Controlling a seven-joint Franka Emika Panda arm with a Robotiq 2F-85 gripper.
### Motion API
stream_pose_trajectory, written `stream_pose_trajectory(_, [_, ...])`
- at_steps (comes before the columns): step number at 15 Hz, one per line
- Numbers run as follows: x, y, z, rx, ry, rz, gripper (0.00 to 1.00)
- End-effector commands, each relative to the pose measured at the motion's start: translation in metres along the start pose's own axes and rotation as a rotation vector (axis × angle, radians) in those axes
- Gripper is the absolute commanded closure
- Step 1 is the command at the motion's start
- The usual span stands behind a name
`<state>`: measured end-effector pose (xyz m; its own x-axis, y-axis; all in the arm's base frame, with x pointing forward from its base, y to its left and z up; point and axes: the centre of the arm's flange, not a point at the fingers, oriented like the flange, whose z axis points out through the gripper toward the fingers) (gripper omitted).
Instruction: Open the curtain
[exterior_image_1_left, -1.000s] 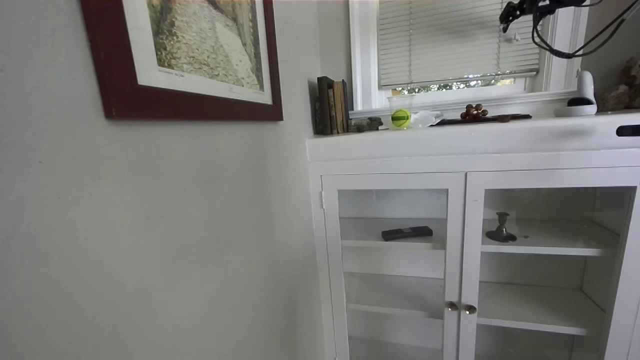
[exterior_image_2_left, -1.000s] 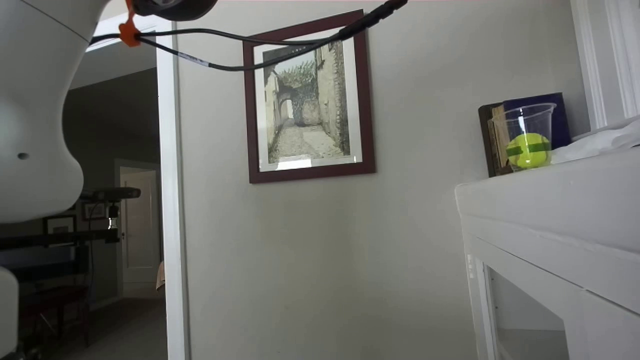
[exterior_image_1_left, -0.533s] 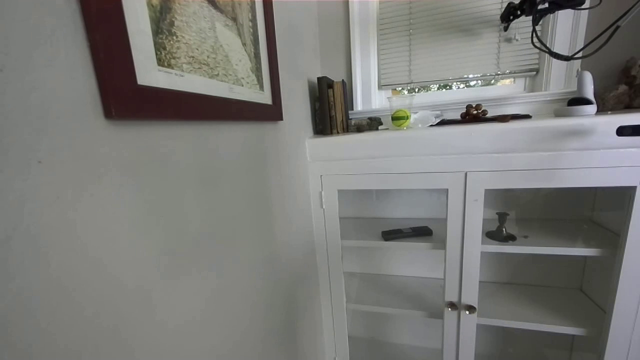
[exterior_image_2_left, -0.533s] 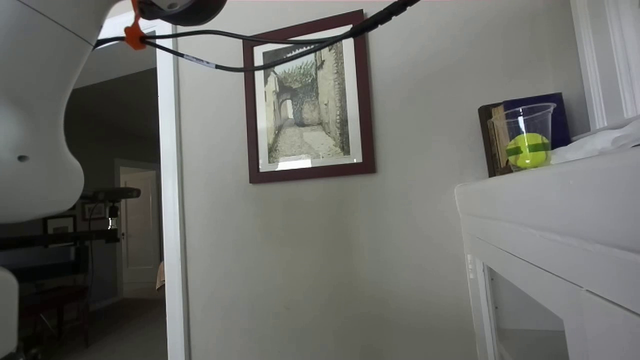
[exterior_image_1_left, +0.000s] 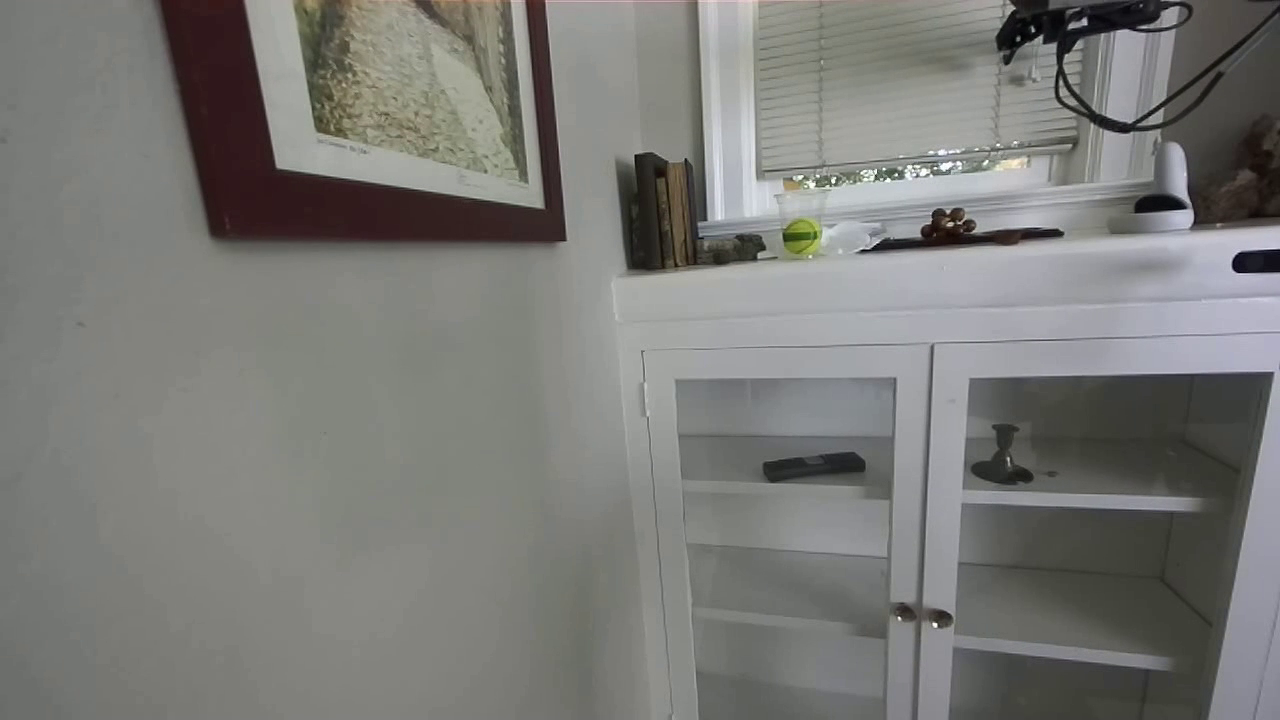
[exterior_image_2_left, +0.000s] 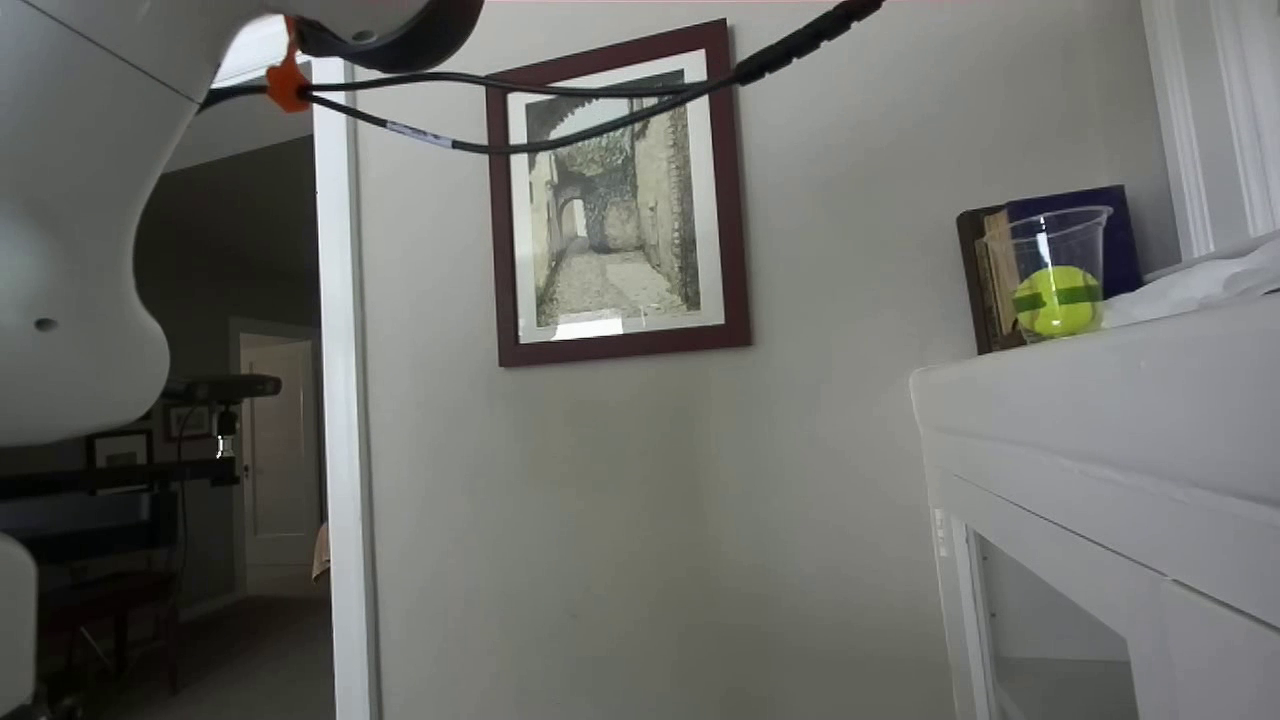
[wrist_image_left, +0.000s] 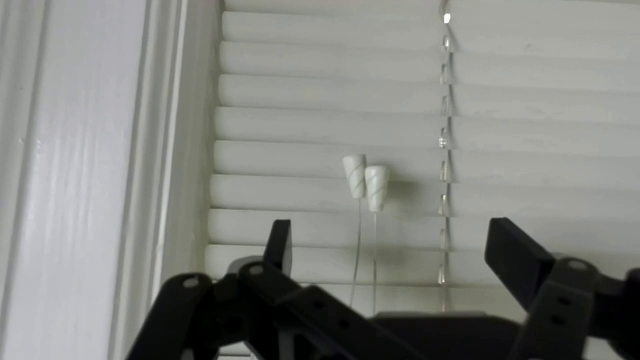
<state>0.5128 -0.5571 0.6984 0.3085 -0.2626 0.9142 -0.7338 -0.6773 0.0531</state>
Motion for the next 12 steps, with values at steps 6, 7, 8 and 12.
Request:
stream_pose_trajectory(6, [0.0155,-0.0009,0.0229,0.000,0.062,0.029,0.50])
stream_pose_trajectory(7, [0.0162,-0.0017,0.0231,0.001,0.065,0.029,0.56])
stream_pose_trajectory(8, [0.0165,-0.0025,0.0237,0.001,0.067,0.028,0.58])
stream_pose_trajectory(12, [0.0193,-0.0036,0.0226,0.001,0.077,0.022,0.63])
